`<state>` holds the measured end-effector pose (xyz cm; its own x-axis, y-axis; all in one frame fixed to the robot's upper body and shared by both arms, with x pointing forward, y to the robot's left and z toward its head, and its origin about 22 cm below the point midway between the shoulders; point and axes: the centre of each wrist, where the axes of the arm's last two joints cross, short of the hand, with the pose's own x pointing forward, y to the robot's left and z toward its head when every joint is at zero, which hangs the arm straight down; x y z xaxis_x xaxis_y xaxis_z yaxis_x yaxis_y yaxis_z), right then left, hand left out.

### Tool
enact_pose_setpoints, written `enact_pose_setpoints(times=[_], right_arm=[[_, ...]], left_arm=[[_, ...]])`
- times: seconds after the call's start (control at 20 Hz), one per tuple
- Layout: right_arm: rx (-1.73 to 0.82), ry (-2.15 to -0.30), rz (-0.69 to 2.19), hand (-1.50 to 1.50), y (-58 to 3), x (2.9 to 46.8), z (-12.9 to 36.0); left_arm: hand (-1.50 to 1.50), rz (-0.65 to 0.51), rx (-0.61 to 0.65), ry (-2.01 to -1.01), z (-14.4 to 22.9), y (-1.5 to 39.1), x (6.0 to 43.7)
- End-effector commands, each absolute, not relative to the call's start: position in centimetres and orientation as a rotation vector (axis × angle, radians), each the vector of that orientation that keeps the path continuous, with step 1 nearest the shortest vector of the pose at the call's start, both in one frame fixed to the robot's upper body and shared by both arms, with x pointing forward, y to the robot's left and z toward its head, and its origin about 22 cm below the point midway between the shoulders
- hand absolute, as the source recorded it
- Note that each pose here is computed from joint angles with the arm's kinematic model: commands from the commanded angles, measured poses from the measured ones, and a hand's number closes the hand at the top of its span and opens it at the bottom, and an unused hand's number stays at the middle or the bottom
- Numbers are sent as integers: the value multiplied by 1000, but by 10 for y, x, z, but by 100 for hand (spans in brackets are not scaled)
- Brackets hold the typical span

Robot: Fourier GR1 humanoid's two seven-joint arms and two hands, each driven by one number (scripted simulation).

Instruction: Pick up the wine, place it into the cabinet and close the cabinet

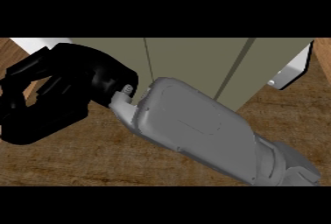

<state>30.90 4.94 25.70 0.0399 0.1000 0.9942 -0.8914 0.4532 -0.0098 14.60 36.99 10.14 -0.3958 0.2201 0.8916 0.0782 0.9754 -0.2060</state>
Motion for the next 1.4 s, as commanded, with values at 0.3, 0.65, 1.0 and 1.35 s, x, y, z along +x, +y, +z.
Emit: enact_pose_setpoints(times=[0.3, 0.65, 1.0, 1.35], right_arm=[[676, -1446, 693, 150, 16, 398, 240], [571, -1490, 587, 150, -22, 421, 210], [553, -1532, 490, 150, -57, 434, 203], [594, -1554, 478, 150, -57, 435, 203]], left_arm=[[-150, 175, -199, -1985, 117, 389, 146], [-150, 142, -189, -1984, 120, 388, 148], [-150, 158, -295, -1961, 116, 372, 145], [-150, 156, -351, -1933, 121, 358, 149]])
